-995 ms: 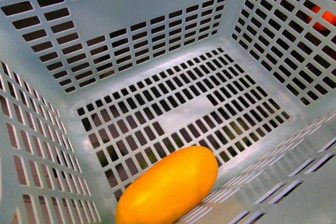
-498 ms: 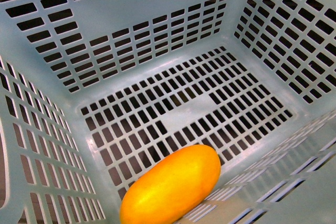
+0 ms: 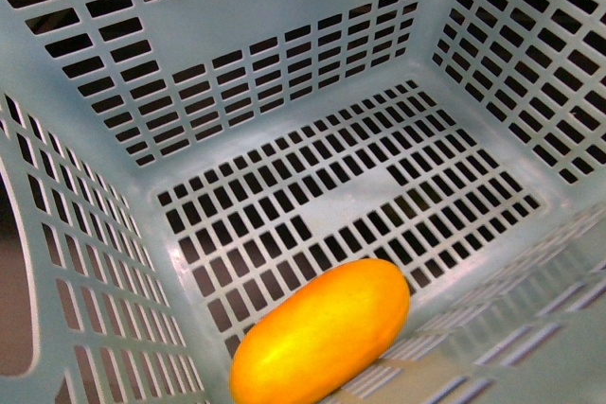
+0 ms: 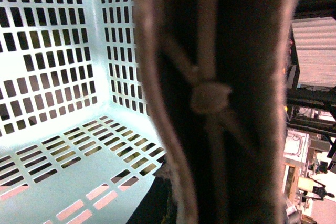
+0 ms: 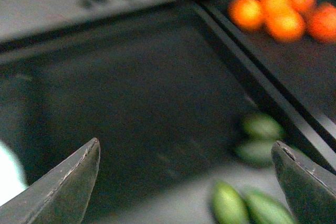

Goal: Pick mango and avocado into basket

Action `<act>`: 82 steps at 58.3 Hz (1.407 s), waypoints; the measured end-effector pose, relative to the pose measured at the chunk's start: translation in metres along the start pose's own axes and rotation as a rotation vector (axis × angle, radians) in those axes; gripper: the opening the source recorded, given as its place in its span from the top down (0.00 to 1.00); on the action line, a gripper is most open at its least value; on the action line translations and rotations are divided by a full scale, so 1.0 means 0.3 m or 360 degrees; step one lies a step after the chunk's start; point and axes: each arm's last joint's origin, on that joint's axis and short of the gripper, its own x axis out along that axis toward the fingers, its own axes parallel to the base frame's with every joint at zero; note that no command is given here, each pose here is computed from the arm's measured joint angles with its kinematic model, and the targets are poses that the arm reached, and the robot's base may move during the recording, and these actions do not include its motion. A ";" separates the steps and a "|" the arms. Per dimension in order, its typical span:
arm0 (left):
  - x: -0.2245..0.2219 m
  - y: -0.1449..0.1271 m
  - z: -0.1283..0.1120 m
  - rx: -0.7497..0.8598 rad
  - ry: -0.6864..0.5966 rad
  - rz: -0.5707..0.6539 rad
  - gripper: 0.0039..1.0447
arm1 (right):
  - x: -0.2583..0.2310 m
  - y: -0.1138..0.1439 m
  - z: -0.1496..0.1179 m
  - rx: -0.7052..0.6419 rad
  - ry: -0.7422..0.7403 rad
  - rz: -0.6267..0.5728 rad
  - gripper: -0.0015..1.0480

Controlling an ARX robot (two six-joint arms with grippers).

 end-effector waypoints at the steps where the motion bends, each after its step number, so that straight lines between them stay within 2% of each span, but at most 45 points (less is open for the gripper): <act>1: 0.000 -0.001 -0.004 -0.0001 0.0007 -0.0002 0.96 | 0.004 -0.004 0.005 0.0029 0.0046 -0.0057 0.08; 4: -0.002 -0.003 -0.008 0.0002 0.0017 -0.0007 0.96 | 0.017 -0.030 0.001 0.0043 0.0251 -0.0212 0.08; 7: 0.001 -0.001 -0.007 -0.0008 0.0021 -0.0005 0.96 | 0.044 -0.071 -0.029 0.0070 0.0422 -0.0260 0.08; 12: 0.000 0.000 -0.003 -0.0004 -0.0012 0.0004 0.96 | 0.116 -0.122 -0.049 0.0140 0.0506 -0.0208 0.08; 22: 0.000 0.000 -0.003 0.0003 -0.0009 0.0003 0.96 | 0.231 -0.200 -0.144 0.0061 0.0688 -0.0154 0.08; 32: 0.000 0.000 -0.003 0.0001 -0.0001 0.0001 0.96 | 0.304 -0.212 -0.255 -0.0026 0.0859 -0.0104 0.08; 54: 0.000 0.000 -0.003 0.0002 -0.0005 0.0002 0.96 | 0.408 -0.246 -0.457 -0.0053 0.1129 -0.0104 0.08; 82: 0.000 0.000 -0.003 0.0000 0.0000 0.0001 0.96 | 0.535 -0.306 -0.498 -0.0111 0.1184 -0.0124 0.08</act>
